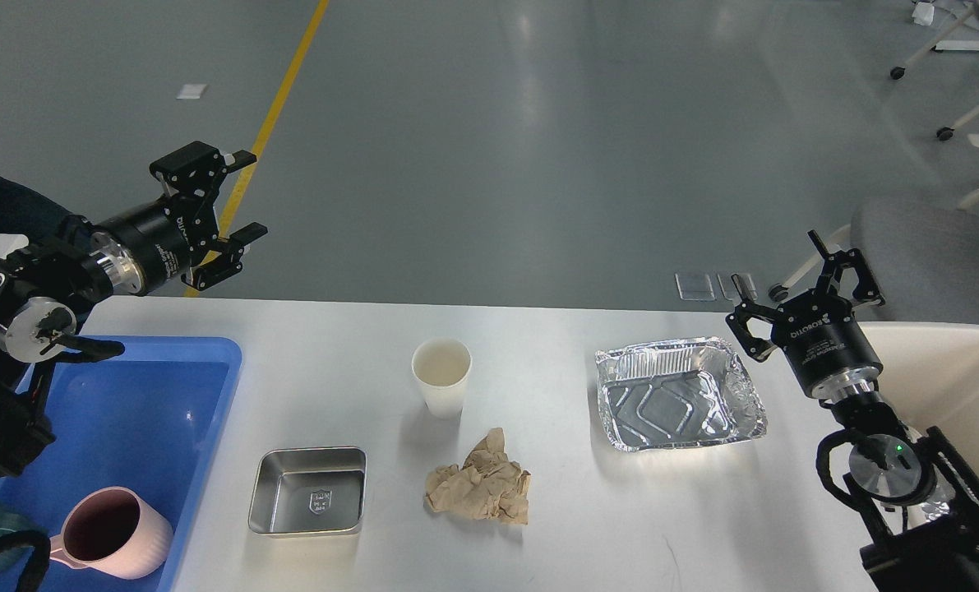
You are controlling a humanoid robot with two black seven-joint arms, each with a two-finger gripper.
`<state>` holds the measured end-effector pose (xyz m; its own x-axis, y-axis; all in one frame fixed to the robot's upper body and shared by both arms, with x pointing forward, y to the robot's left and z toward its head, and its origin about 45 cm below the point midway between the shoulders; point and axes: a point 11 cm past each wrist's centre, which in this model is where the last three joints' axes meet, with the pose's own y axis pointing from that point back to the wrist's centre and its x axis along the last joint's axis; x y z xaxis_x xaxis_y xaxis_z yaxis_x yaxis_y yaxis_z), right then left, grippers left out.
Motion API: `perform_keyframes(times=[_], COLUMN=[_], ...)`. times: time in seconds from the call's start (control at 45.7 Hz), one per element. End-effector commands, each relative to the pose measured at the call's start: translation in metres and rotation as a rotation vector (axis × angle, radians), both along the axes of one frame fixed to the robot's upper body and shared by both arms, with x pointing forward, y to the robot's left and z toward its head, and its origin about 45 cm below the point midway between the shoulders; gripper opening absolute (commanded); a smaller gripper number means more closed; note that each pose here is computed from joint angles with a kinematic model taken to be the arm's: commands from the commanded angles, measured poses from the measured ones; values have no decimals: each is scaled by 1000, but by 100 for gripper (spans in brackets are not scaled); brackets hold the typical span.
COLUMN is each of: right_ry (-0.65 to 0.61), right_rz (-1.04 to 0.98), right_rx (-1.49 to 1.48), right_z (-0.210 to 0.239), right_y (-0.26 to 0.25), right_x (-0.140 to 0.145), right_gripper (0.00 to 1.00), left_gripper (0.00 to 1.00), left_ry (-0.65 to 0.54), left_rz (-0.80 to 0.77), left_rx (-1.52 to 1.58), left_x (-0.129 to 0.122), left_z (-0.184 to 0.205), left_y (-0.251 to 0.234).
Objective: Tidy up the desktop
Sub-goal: 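Release the steel tray and lift the left gripper away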
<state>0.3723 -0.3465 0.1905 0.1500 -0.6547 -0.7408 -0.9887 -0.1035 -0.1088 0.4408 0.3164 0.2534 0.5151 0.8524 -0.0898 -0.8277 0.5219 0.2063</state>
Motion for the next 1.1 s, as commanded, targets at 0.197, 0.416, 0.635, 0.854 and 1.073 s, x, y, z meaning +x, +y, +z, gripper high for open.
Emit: perform_keyframes(times=[0.197, 0.416, 0.635, 0.854, 1.073], right_ry=[2, 2, -4, -10, -12], right_rz=[3, 1, 4, -1, -6], right_rx=[9, 12, 37, 39, 32], right_z=[-2, -2, -3, -1, 1], right_y=[3, 3, 12, 10, 6], right_x=[0, 0, 1, 2, 2], right_gripper=[100, 100, 100, 100, 100], left_gripper=[97, 97, 97, 97, 97], left_ry=[224, 273, 296, 229, 252], left_rz=[128, 94, -12, -185, -308], left_rx=[179, 496, 782, 876, 901], left_x=[-52, -87, -122, -143, -156], left_z=[-75, -58, 15, 74, 70], left_y=[82, 157, 208, 191, 165])
